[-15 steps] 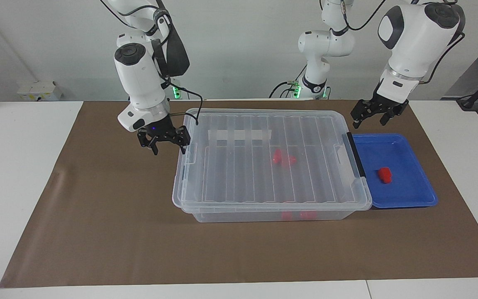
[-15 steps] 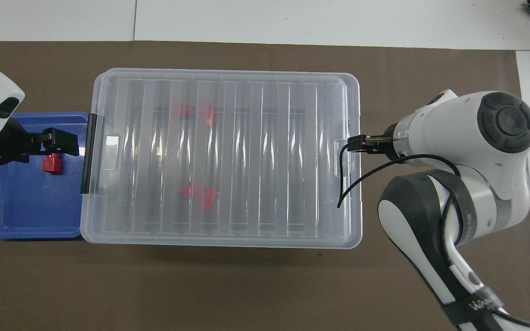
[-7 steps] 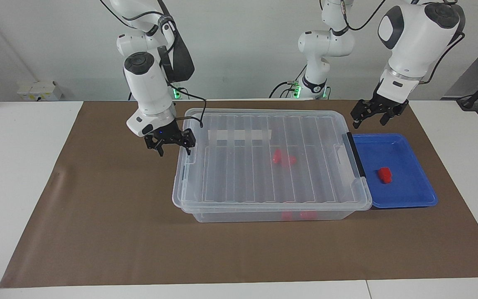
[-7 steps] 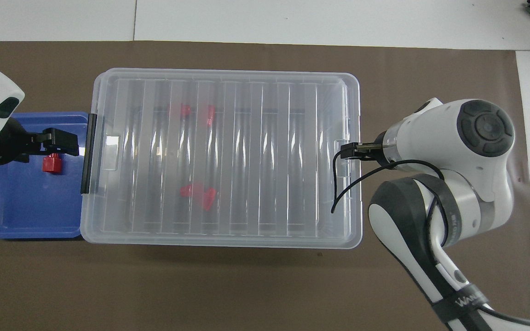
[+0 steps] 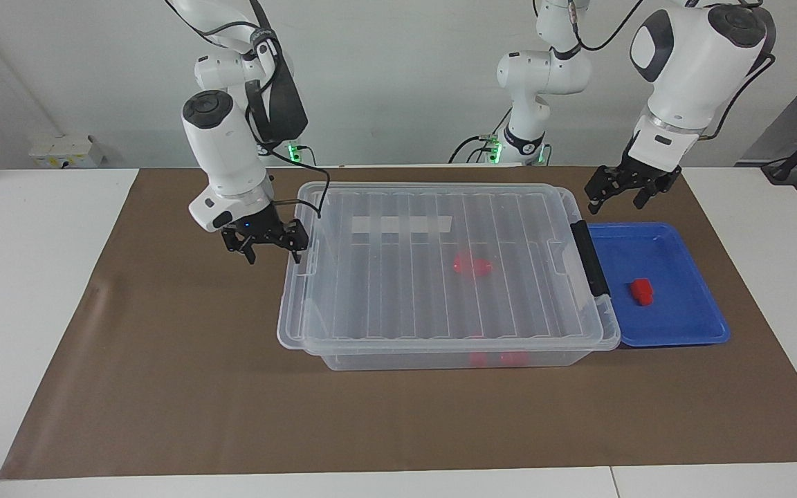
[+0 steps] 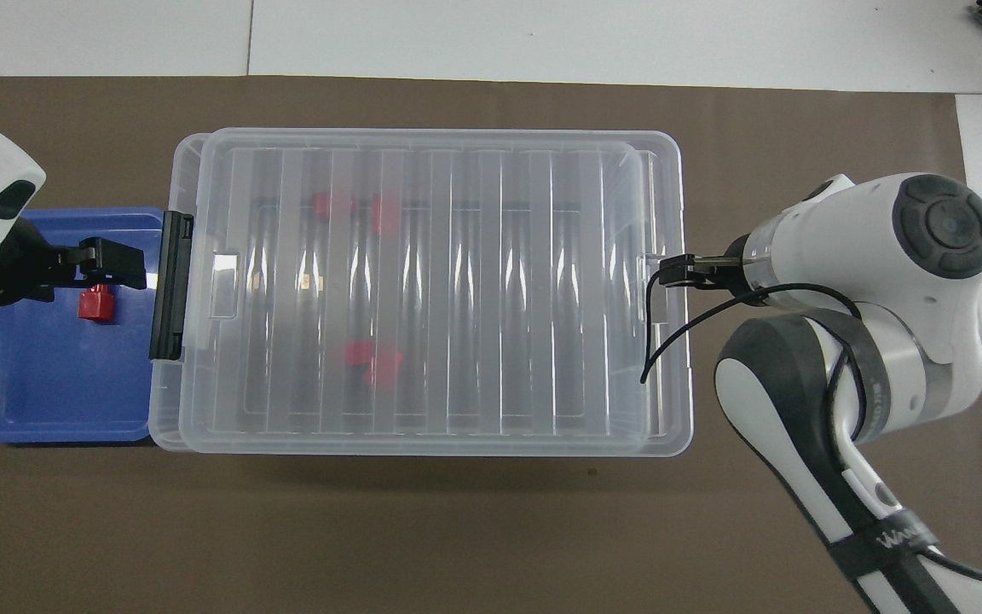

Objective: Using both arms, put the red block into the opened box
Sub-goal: 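Slide the clear lid toward the right arm to open the box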

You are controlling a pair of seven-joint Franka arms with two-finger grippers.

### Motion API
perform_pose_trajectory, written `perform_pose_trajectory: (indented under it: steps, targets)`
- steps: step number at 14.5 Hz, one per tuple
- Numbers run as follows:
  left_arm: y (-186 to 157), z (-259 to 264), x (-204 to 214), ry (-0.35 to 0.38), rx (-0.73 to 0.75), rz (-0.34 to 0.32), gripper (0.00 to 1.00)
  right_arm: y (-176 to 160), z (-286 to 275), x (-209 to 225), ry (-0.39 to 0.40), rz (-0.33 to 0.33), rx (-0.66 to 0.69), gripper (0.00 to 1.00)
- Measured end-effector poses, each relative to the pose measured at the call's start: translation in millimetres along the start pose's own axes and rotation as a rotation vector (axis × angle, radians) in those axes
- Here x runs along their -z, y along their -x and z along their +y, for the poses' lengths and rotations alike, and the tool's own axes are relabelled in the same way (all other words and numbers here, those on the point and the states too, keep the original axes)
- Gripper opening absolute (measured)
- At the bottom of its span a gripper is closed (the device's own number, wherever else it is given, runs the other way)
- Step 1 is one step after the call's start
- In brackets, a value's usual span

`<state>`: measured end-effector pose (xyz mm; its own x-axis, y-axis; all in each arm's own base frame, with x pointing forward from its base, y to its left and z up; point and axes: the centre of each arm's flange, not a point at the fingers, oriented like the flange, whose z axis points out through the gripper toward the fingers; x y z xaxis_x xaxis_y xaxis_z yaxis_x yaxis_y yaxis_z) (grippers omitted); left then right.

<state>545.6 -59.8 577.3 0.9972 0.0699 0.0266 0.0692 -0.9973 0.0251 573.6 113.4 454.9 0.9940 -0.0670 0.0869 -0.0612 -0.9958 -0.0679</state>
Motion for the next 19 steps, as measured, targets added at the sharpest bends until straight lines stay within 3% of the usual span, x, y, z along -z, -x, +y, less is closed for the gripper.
perform_pose_trajectory:
  steps: [12,19]
  targets:
    - [-1.0,-18.1,-2.2,-0.003,0.033,-0.014,1.0,-8.6,126.8,11.8,0.023,-0.052,-0.054,0.99]
    - [-2.6,-25.5,-0.6,-0.002,0.033,-0.004,1.0,-8.3,175.8,15.8,0.024,-0.05,0.046,1.0]
